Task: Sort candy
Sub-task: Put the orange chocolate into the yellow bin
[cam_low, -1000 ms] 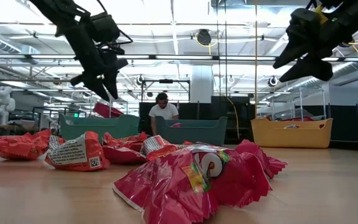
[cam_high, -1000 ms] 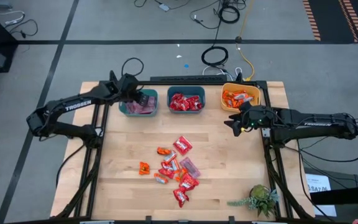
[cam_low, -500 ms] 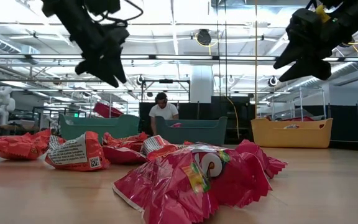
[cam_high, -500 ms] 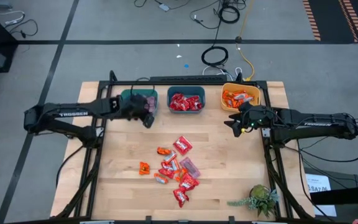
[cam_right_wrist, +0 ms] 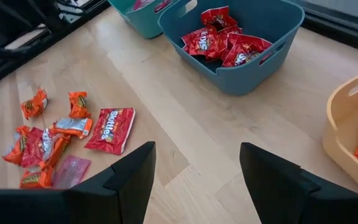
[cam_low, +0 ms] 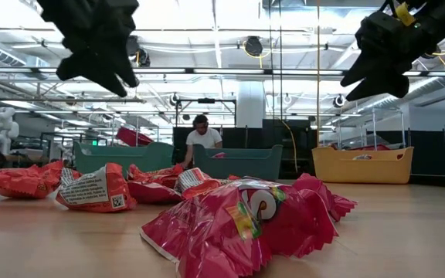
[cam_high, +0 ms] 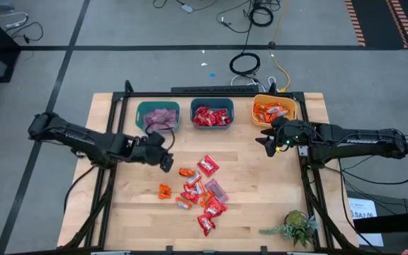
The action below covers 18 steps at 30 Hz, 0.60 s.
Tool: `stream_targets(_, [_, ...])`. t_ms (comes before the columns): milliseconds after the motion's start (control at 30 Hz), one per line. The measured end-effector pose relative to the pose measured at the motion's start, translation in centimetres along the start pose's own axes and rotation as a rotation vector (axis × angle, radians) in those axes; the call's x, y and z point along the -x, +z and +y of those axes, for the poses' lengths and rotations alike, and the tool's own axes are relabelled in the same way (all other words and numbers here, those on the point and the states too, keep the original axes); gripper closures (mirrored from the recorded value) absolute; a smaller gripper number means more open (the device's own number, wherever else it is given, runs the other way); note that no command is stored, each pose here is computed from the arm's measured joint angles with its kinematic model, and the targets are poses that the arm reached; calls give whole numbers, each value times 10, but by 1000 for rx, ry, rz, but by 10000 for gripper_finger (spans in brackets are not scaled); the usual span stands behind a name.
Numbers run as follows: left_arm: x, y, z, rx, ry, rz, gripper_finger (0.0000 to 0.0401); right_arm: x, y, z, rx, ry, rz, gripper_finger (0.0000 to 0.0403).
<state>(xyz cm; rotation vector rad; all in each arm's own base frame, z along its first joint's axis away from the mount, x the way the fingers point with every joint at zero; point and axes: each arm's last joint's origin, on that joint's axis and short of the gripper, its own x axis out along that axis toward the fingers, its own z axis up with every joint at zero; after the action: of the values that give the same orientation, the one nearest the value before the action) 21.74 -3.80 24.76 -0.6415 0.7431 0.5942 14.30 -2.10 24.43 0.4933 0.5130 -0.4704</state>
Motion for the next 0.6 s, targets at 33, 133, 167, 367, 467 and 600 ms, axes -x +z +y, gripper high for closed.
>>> stream_targets(33, [1, -4, -1, -18, 0, 14, 242, 0, 0, 0, 18, 0, 0, 177])
stream_targets(133, [4, -13, -2, -62, -13, 95, 242, 0, 0, 0, 71, 0, 0, 177])
stream_targets(167, [5, -16, -2, -71, -24, 126, 242, 0, 0, 0, 86, 0, 0, 177])
stream_targets(367, [5, -25, -8, -122, -58, 189, 242, 0, 0, 0, 103, 0, 0, 177])
stream_targets(467, [-1, -32, -12, -224, -61, 238, 242, 0, 0, 0, 103, 0, 1, 177])
stream_targets(600, [-17, -45, -18, -386, -82, 363, 242, 0, 0, 0, 103, 0, 1, 177])
